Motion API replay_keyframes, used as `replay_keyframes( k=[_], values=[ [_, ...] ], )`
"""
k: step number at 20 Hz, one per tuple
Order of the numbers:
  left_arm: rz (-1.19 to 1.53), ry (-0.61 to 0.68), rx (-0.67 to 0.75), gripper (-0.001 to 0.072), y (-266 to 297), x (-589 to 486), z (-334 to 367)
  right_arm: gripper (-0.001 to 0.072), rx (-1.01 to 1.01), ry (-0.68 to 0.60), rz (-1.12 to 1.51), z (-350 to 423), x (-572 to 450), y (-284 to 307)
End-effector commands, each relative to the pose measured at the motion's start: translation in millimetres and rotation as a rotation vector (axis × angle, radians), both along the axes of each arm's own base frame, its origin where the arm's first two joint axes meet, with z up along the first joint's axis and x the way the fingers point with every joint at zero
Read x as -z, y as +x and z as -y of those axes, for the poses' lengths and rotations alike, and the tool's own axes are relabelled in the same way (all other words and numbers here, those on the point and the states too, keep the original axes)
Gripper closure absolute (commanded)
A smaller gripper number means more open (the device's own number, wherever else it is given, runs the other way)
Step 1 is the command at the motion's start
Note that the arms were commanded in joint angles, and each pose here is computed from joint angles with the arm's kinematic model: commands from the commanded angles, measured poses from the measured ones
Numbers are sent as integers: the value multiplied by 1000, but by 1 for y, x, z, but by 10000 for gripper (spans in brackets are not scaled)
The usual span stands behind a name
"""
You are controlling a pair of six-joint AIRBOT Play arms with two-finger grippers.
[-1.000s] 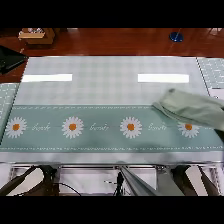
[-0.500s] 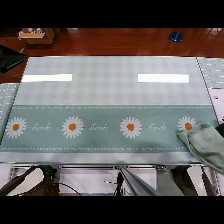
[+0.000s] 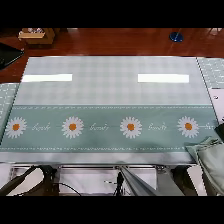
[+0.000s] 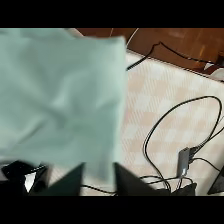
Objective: Fold the shirts.
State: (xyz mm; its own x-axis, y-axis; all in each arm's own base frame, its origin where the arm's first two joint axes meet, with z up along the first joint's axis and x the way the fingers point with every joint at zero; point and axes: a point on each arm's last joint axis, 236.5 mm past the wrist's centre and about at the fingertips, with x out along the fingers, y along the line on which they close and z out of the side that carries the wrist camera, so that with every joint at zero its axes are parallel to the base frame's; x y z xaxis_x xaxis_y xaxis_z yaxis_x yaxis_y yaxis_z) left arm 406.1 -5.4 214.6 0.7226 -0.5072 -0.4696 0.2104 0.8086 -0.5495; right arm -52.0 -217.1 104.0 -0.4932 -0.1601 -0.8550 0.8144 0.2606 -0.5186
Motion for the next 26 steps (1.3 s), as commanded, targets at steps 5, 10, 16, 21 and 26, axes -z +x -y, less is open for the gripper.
replay_keyframes(
  k=[5, 10, 16, 21, 26],
  values=[
    [22, 16, -7, 309, 3, -2, -3, 219, -176, -67, 324, 28, 21, 79],
    [68, 22, 20, 146, 17, -8, 25, 378, -540, 45, 1218, -31, -19, 341],
    [-149, 299, 26, 146, 34, 82, 79, 375, -996, 383, 945, -185, 72, 420],
    [-418, 518, 172, -13, 3, 172, 106, 200, -1264, 359, 671, -207, 109, 410],
    [-567, 535, 168, -13, -4, 216, 102, 176, -1331, 280, 497, -178, 114, 394]
  ],
)
